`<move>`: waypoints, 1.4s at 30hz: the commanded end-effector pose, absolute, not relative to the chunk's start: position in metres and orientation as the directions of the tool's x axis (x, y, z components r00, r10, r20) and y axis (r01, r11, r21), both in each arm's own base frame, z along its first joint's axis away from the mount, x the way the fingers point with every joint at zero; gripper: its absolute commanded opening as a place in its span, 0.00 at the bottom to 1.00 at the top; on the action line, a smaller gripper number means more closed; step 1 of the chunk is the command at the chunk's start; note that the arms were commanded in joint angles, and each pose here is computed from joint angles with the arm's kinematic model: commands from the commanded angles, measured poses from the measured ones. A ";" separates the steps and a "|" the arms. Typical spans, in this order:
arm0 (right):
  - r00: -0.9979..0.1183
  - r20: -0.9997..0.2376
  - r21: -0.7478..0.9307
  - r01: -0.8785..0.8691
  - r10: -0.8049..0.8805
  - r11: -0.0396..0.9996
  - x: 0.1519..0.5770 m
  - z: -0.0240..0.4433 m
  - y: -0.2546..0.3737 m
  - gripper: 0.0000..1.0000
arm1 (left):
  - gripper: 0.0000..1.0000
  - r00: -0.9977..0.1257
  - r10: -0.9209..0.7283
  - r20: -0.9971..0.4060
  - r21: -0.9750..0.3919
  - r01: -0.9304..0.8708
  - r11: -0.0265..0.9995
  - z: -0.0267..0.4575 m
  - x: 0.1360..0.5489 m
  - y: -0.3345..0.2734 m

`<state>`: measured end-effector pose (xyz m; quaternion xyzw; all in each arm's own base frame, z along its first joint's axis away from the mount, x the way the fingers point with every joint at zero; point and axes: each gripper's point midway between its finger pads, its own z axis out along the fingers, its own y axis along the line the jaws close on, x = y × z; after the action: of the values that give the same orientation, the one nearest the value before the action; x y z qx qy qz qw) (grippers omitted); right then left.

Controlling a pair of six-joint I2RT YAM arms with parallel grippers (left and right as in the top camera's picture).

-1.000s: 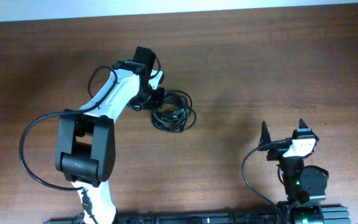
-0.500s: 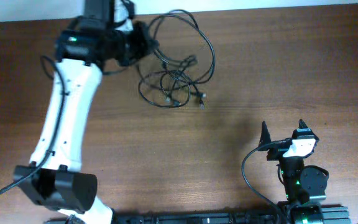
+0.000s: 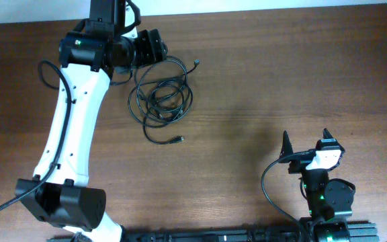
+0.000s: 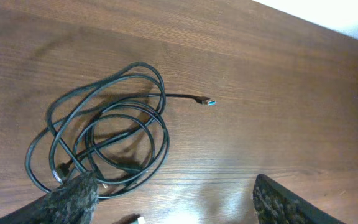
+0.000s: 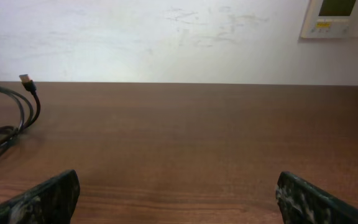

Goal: Untangle cables
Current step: 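Lift the grasped cable loop with the left gripper, shaking it loose, then pull the cable up and toward the far left with the left gripper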

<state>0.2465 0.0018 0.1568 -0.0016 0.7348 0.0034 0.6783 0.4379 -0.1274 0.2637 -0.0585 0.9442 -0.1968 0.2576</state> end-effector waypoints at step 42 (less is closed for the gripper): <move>-0.086 -0.996 0.004 -0.007 0.003 1.000 0.246 0.154 0.002 0.98 | 0.00 -0.854 -0.123 -0.505 -0.030 -0.125 0.992 0.070 0.536 -0.025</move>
<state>0.2465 0.0018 0.1568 -0.0015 0.7348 0.0036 0.6783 0.5255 -0.0254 0.0335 -0.0621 0.9710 0.0070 0.2307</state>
